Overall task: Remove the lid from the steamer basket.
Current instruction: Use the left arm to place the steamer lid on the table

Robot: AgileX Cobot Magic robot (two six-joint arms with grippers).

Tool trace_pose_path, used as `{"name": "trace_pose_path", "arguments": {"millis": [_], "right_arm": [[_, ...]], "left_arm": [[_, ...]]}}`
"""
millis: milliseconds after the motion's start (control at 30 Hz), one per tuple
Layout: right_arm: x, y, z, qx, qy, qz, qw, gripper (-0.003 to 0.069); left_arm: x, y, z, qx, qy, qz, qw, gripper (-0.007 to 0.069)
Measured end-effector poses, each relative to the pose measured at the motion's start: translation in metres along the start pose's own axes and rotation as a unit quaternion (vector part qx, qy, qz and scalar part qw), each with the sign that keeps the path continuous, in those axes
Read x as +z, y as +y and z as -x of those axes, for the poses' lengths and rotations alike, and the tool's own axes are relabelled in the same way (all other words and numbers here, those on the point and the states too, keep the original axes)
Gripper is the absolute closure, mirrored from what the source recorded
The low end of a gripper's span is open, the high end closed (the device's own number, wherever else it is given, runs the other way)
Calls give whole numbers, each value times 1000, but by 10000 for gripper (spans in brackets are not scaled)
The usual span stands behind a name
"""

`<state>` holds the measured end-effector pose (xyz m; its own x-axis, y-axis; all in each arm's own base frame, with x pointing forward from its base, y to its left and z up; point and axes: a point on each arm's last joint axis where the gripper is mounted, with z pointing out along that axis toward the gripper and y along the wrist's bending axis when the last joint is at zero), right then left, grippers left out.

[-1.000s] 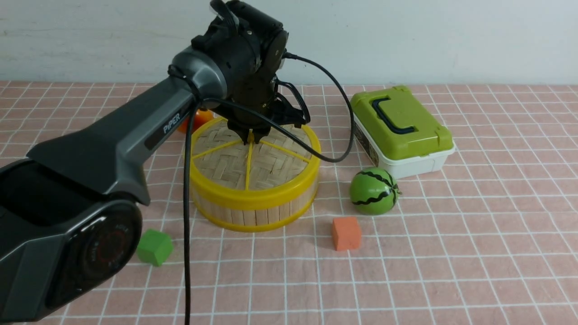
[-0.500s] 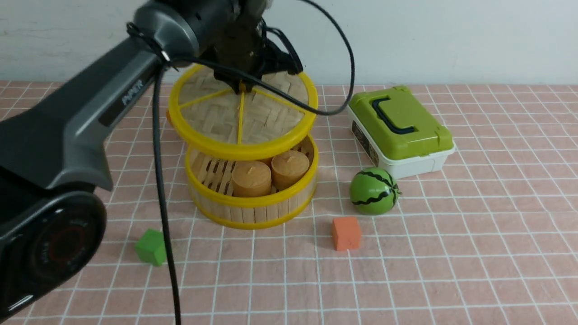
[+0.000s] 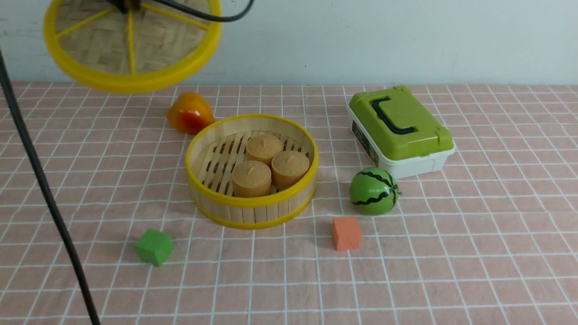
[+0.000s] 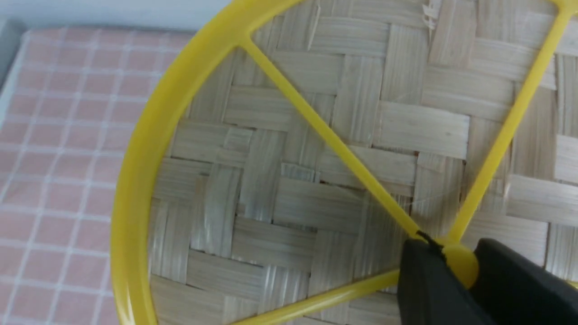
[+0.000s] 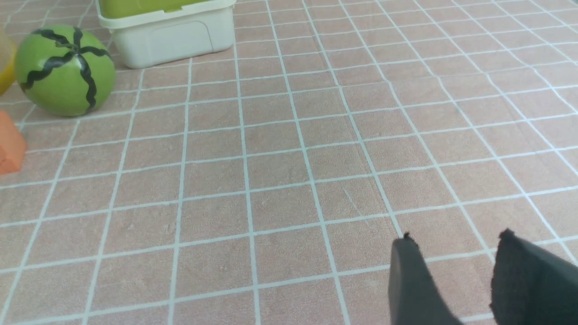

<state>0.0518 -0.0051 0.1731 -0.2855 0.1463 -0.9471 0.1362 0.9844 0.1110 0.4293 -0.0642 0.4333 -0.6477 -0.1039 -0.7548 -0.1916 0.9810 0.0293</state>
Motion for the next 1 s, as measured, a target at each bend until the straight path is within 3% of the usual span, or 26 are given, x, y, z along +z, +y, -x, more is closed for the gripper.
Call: {"name": "trace_pose_path", "arguments": {"millis": [300,600,867,1000], "right_arm": [[0,0,0,0,0,0,1000,418],[0,0,0,0,0,0,1000,418],[0,0,0,0,0,0,1000,418],[0,0,0,0,0,0,1000,418]], "left_arm": [[98,44,-56,-32,103,32,994,519],[167,51,-124,-63,132,62,987,519],[190,45,-139,-72,141,46,986,512],[191,40,-140,-88,144,23,985,400]]}}
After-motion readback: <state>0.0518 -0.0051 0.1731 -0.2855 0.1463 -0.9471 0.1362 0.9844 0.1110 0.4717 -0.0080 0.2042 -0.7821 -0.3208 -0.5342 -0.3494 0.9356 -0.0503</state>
